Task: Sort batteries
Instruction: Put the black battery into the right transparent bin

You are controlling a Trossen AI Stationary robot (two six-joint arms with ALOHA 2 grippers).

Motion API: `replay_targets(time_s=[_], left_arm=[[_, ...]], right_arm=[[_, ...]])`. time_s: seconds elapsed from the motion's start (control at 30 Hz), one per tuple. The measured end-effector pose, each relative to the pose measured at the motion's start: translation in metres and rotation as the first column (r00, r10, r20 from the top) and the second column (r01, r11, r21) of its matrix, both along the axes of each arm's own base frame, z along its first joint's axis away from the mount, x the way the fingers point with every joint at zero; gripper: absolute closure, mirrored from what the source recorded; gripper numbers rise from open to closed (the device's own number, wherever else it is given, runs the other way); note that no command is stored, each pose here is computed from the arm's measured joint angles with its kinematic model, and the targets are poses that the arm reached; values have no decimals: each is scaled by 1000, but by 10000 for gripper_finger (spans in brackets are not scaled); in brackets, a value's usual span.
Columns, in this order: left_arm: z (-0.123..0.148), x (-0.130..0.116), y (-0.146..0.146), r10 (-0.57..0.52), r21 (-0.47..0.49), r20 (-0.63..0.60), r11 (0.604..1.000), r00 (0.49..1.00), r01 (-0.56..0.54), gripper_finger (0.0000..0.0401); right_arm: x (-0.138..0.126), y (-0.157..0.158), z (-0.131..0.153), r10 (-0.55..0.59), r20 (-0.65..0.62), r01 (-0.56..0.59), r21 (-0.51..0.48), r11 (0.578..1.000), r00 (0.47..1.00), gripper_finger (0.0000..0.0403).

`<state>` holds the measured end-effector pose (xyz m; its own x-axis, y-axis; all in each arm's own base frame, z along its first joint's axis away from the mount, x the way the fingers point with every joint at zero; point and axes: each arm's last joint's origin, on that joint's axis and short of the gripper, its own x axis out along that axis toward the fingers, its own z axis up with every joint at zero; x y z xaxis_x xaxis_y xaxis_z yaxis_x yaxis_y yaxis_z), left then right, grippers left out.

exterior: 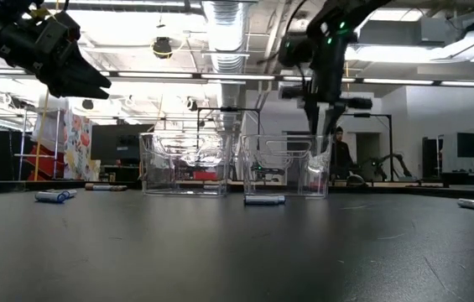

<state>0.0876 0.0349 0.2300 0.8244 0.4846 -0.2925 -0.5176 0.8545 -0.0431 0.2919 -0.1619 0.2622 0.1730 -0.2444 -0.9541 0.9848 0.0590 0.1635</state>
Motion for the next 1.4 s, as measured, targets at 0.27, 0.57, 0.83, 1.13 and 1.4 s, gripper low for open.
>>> replay_targets(time_s=[0.27,0.57,0.83,1.13,1.4], left_arm=[[0,0,0,0,0,-2,1000,1000,0,122],[0,0,0,0,0,-2,1000,1000,0,122],[0,0,0,0,0,-2,1000,1000,0,122],[0,0,0,0,0,-2,1000,1000,0,122],[0,0,0,0,-1,-3,1000,1000,0,122]], right_arm=[[-20,33,52,156,101,-142,-131,981,983,277],[-32,77,75,389,73,-372,-180,911,918,276],[-33,95,73,513,-8,-507,-160,847,858,276],[-39,117,54,647,-94,-654,-99,750,756,276],[-63,123,26,737,40,-727,-133,674,675,276]])
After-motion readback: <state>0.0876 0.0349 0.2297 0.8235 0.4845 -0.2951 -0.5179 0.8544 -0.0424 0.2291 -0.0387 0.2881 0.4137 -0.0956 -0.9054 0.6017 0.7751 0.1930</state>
